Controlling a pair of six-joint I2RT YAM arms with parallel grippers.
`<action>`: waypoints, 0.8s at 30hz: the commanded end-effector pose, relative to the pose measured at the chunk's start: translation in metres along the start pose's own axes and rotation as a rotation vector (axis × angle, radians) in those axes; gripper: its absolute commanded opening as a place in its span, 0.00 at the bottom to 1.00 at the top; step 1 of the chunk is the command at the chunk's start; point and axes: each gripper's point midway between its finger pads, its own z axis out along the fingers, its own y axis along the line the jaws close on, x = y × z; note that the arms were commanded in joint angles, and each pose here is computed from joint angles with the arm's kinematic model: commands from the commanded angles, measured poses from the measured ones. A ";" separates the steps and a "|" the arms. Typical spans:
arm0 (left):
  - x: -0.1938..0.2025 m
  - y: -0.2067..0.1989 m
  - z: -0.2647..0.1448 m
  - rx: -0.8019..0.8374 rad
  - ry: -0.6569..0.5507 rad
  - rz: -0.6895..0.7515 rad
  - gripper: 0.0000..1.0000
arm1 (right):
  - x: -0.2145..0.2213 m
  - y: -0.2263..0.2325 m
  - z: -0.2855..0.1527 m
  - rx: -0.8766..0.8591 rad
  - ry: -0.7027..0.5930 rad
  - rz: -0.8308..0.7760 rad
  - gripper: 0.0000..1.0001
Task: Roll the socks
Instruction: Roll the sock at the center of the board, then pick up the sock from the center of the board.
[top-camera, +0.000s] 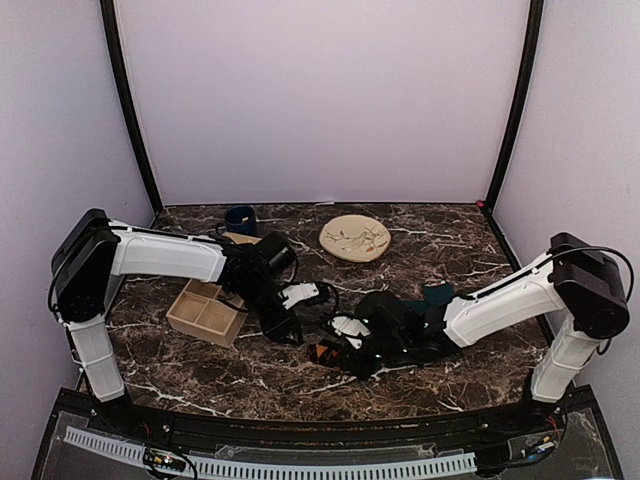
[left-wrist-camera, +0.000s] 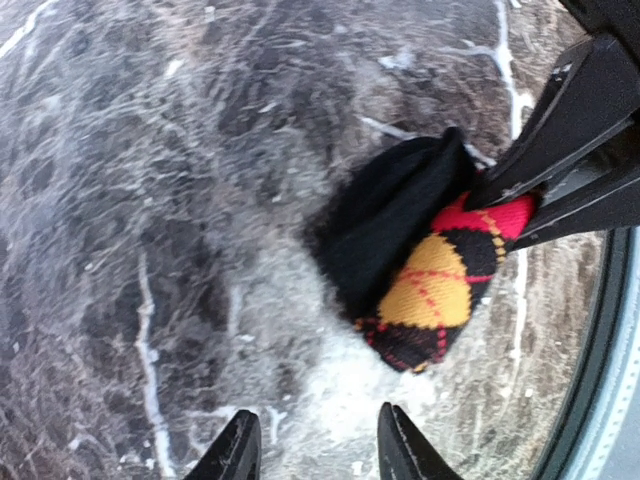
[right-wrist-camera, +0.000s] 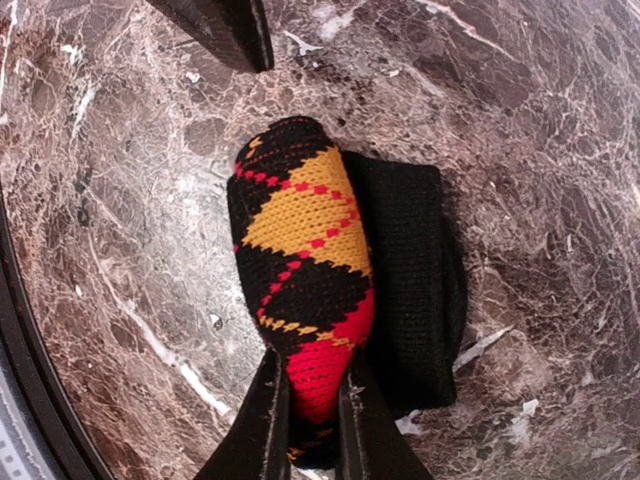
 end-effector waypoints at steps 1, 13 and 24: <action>-0.010 0.012 -0.018 -0.114 -0.076 0.011 0.43 | 0.033 0.000 0.007 -0.066 0.128 0.106 0.02; -0.025 0.017 -0.043 -0.217 -0.213 0.044 0.43 | 0.040 -0.011 0.008 -0.168 0.166 0.289 0.02; -0.033 -0.021 -0.045 -0.269 -0.279 0.236 0.43 | 0.042 -0.020 0.006 -0.278 0.160 0.449 0.01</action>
